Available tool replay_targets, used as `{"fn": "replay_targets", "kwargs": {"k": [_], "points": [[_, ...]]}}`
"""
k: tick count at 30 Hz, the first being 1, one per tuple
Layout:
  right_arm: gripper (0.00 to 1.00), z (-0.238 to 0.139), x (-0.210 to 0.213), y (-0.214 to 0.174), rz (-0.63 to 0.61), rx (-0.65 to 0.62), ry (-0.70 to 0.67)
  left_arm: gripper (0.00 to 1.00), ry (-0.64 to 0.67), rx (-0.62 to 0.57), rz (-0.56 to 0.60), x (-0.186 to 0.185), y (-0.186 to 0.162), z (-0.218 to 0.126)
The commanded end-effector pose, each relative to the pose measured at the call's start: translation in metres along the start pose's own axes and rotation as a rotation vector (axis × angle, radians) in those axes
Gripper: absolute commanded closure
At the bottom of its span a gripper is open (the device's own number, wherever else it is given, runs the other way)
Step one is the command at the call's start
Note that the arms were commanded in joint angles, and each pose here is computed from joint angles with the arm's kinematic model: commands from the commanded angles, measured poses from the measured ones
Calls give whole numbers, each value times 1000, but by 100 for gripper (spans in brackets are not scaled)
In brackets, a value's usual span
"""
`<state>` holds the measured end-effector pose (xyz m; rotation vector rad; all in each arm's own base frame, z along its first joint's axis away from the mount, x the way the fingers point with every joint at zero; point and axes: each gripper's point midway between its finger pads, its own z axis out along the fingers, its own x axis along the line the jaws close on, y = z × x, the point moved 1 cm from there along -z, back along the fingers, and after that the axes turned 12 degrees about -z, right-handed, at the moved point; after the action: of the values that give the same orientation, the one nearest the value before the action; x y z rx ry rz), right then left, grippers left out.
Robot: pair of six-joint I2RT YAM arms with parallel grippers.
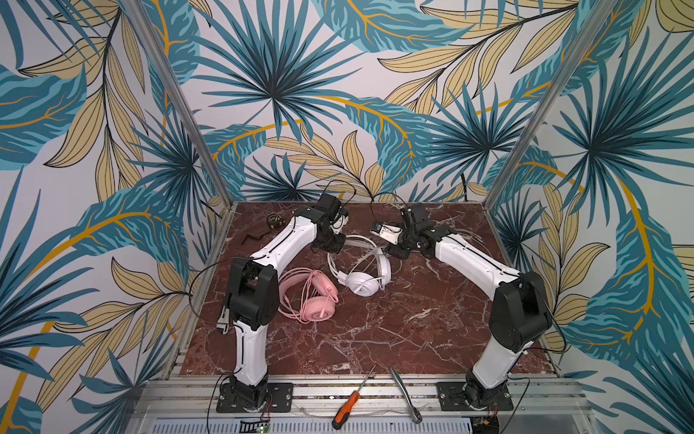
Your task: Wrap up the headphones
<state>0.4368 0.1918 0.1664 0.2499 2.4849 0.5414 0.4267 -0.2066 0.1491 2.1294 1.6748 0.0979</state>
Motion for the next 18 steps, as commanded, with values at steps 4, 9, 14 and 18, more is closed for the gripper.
{"fn": "replay_targets", "kwargs": {"k": [4, 9, 14, 18], "points": [[35, 11, 16, -2, 310, -134, 50, 100, -112, -65, -28, -11, 7, -39], [35, 16, 14, -2, 453, -196, 30, 100, -145, -60, -41, -13, 4, -42], [35, 22, 12, -5, 595, -255, 42, 100, -192, -58, -52, -19, 4, -48], [40, 33, 14, -8, 703, -279, 81, 100, -229, -58, -77, -22, 5, -52]]}}
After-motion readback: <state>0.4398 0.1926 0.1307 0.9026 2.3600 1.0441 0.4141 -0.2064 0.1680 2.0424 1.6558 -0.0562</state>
